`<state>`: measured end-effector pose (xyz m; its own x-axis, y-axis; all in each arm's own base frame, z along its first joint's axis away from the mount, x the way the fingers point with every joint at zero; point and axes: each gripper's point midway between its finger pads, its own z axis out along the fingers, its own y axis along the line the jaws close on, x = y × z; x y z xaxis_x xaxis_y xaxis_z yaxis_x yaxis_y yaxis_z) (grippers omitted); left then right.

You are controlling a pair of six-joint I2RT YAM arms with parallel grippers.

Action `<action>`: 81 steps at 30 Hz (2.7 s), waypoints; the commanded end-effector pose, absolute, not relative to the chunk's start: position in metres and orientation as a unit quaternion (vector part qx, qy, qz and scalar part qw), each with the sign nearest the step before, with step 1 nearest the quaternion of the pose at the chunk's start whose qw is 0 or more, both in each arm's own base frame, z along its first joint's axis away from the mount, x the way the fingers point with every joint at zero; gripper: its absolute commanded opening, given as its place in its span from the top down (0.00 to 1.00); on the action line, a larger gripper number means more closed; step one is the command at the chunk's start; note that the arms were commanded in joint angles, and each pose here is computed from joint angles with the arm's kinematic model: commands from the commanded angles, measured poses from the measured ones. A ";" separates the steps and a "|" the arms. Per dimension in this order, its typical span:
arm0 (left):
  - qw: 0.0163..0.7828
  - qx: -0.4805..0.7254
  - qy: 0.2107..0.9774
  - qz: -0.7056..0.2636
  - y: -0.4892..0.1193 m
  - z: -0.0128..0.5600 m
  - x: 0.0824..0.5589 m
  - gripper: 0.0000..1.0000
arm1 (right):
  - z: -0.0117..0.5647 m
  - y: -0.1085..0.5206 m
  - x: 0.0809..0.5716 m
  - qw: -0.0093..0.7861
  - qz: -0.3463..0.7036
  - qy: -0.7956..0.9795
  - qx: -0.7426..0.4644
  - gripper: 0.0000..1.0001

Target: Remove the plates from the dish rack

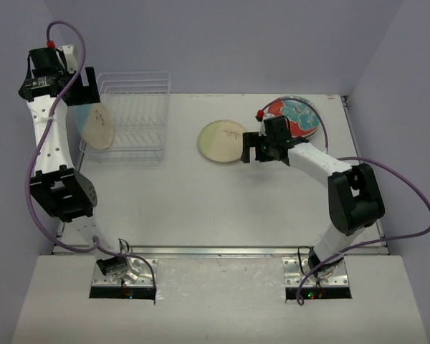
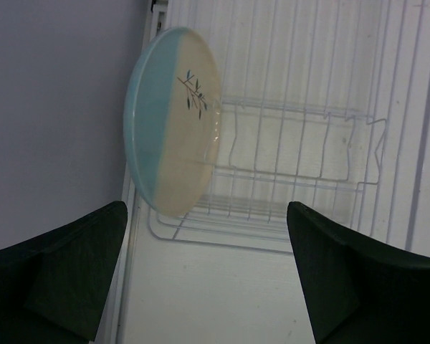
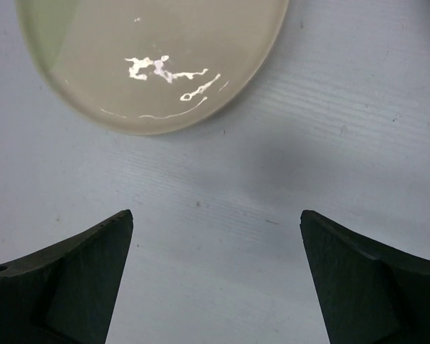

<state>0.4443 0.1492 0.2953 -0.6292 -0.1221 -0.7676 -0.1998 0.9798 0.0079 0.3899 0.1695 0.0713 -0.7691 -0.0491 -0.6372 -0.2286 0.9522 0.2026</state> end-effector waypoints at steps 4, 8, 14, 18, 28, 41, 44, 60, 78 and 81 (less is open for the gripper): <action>0.408 -0.104 0.905 0.060 0.196 0.281 0.452 0.08 | 0.089 0.177 0.392 0.383 0.125 0.904 -0.143 0.01; 0.392 -0.108 0.913 0.037 0.207 0.251 0.464 0.10 | 0.089 0.180 0.392 0.386 0.132 0.901 -0.148 0.01; 0.388 -0.079 0.918 -0.006 0.198 0.226 0.481 0.13 | 0.086 0.181 0.390 0.384 0.136 0.900 -0.153 0.01; 0.391 -0.060 0.917 -0.047 0.186 0.216 0.491 0.18 | 0.083 0.183 0.388 0.379 0.142 0.901 -0.156 0.01; 0.391 -0.058 0.916 -0.066 0.183 0.201 0.500 0.55 | 0.081 0.186 0.389 0.369 0.148 0.905 -0.152 0.01; 0.383 -0.058 0.922 -0.026 0.185 0.187 0.499 0.83 | 0.078 0.186 0.385 0.364 0.151 0.907 -0.147 0.01; 0.397 -0.053 0.916 -0.023 0.182 0.199 0.503 0.95 | 0.080 0.185 0.384 0.366 0.150 0.907 -0.146 0.01; 0.575 -0.027 0.817 0.025 0.167 0.374 0.513 1.00 | 0.100 0.181 0.385 0.385 0.141 0.900 -0.149 0.01; 0.574 0.208 0.727 -0.314 -0.033 0.432 0.383 1.00 | 0.208 0.268 0.318 0.413 0.451 0.742 -0.276 0.01; 0.518 0.231 0.713 -0.412 -0.070 0.415 0.356 1.00 | 0.228 0.275 0.306 0.411 0.491 0.712 -0.289 0.01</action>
<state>0.3973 -0.0086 0.4011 -0.3335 -0.0531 -0.9413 0.5235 0.8199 -0.2317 0.3282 0.2557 0.1808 -0.5640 -0.0580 -0.8237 -0.7038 0.5555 0.4428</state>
